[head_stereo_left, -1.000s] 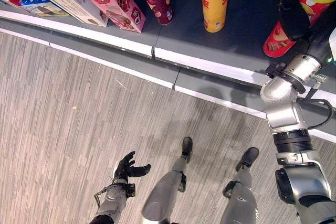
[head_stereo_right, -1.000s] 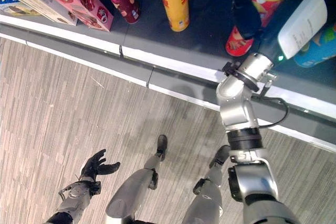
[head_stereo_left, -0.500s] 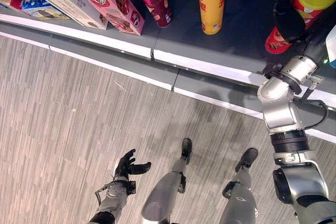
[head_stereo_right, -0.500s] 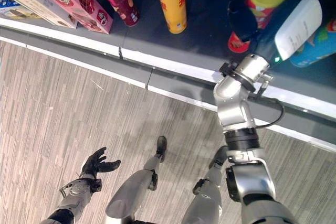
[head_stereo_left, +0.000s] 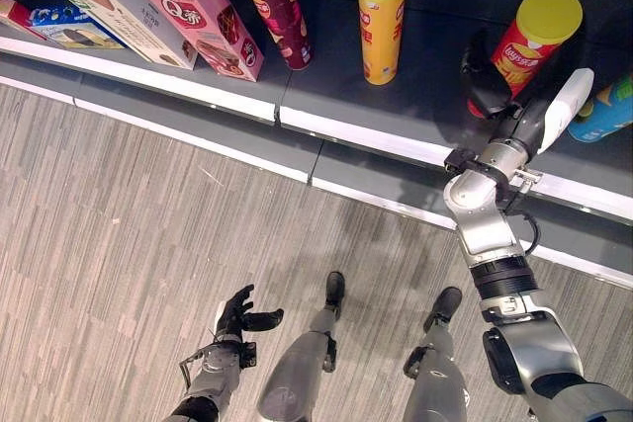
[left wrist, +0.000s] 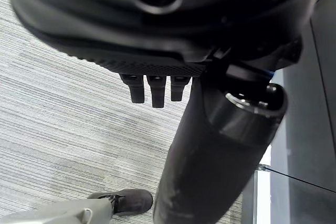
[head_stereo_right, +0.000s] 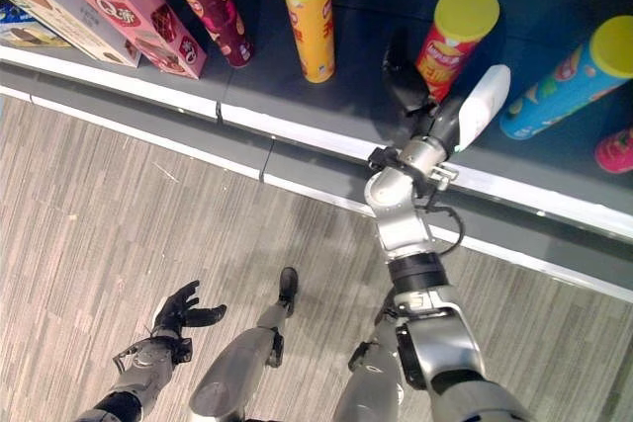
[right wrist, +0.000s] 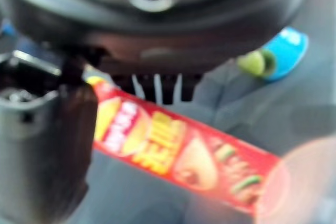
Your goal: Put the goods on the table back onto the shelves and tidy them up.
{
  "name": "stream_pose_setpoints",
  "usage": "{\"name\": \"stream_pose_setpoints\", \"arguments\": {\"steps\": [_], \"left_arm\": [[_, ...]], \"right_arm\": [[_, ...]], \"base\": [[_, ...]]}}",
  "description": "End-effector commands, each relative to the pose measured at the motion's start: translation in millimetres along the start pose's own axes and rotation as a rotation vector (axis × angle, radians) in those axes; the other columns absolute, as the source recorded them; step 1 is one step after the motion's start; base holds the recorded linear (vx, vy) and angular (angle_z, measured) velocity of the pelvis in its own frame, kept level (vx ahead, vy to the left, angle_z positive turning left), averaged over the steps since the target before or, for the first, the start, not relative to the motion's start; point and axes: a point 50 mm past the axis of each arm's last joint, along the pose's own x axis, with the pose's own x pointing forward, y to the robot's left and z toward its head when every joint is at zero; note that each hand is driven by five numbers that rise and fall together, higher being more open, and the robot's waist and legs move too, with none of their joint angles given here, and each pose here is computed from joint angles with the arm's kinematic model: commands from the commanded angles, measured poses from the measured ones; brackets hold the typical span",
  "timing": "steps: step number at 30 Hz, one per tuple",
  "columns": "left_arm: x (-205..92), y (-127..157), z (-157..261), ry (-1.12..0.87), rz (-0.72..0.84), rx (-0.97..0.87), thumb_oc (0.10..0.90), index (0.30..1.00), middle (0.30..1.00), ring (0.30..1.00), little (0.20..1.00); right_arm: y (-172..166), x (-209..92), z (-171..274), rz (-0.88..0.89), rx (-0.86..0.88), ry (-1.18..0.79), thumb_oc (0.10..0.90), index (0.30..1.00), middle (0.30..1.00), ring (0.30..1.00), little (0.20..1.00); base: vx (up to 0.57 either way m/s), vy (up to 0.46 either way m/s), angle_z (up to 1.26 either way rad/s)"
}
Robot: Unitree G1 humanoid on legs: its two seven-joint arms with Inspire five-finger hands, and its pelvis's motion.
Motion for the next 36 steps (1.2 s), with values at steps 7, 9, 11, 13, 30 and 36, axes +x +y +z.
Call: {"name": "stream_pose_setpoints", "arguments": {"steps": [7,9,11,13,30,36], "left_arm": [[-2,29,-13,0.042,0.1,0.074,0.8,0.9,0.9,0.9,0.9],[-1,30,-12,0.042,0.103,0.071,0.8,0.9,0.9,0.9,0.9],[-1,31,-13,0.047,0.107,0.071,0.8,0.9,0.9,0.9,0.9],[-2,32,-14,0.052,0.112,0.073,0.8,0.9,0.9,0.9,0.9],[-1,35,-12,0.056,0.131,0.067,0.8,0.9,0.9,0.9,0.9],[0,31,-9,0.043,0.129,0.067,0.8,0.9,0.9,0.9,0.9]], "right_arm": [[-2,18,28,-0.004,0.141,-0.114,0.8,0.9,0.9,0.9,0.9],[3,17,25,0.038,0.175,-0.078,0.8,0.9,0.9,0.9,0.9],[5,16,22,0.056,0.188,-0.057,0.8,0.9,0.9,0.9,0.9],[7,15,22,0.072,0.198,-0.053,0.8,0.9,0.9,0.9,0.9],[19,3,17,0.157,0.199,-0.018,0.8,0.9,0.9,0.9,0.9],[15,4,13,0.111,0.119,-0.04,0.8,0.9,0.9,0.9,0.9]], "base": [[0.0,0.0,0.0],[0.0,0.0,0.0],[0.0,0.0,0.0],[0.0,0.0,0.0],[0.0,0.0,0.0],[0.0,0.0,0.0]]}}
